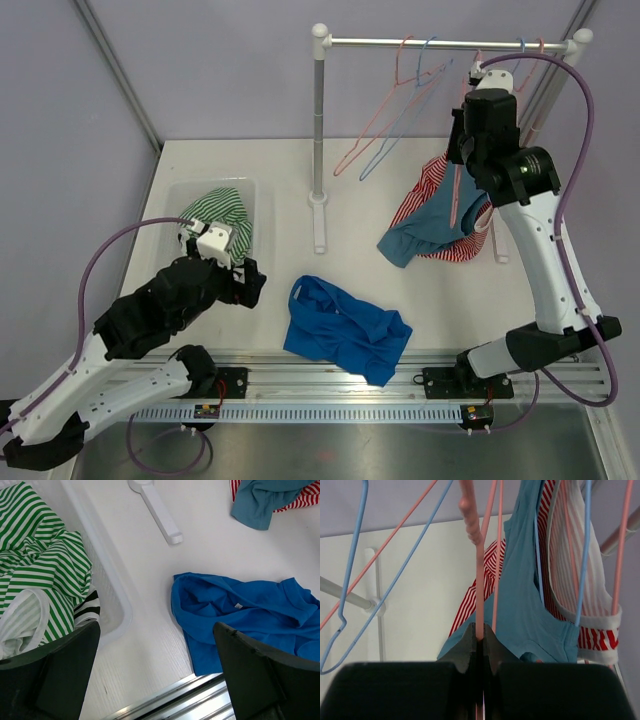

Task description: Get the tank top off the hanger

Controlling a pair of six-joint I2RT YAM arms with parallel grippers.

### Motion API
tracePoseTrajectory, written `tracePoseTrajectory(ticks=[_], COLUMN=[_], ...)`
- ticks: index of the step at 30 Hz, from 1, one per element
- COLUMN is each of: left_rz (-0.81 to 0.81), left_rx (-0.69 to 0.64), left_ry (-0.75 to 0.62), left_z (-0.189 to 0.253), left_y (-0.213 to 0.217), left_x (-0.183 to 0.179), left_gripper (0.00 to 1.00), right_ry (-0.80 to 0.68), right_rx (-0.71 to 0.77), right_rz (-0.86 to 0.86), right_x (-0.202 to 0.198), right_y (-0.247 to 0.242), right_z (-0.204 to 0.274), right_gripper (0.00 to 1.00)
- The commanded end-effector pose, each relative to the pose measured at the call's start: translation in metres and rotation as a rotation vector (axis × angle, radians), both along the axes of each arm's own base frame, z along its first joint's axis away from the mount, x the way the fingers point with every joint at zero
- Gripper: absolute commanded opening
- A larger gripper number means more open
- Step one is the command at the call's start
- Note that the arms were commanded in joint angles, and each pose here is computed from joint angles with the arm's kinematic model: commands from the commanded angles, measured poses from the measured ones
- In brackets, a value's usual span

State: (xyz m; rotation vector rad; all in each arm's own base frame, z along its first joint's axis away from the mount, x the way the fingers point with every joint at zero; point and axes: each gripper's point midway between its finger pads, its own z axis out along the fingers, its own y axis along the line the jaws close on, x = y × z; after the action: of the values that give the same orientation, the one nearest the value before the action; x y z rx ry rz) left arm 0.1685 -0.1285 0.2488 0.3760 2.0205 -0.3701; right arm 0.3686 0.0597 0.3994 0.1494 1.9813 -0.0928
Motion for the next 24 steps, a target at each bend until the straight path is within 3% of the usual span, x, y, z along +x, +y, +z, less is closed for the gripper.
tracePoseTrajectory(ticks=[1,11,18,24], left_rz=[0.032,0.007,0.003,0.003], left_rx=[-0.029,-0.010,-0.015,-0.002], left_ry=[-0.054,-0.022,-0.023,-0.012], left_z=[0.011,0.002,0.003,-0.001], left_y=[0.002,-0.005,-0.006,-0.007], left_x=[0.008,0.009,0.008,0.009], left_gripper=[0.99,0.99,0.99,0.99], right_ry=[-0.126,-0.069,0.031,0.020], right_rx=[0.028,0.036,0.097,0.115], right_rz=[0.028,0.100,0.190,0.210], right_x=[0.026,0.090,0.104,0.101], right_y=[0.001,0.018,0.044,0.048], right_z=[0.039,0.026,-0.014,-0.007], right_gripper=[0.00,0.00,0.00,0.00])
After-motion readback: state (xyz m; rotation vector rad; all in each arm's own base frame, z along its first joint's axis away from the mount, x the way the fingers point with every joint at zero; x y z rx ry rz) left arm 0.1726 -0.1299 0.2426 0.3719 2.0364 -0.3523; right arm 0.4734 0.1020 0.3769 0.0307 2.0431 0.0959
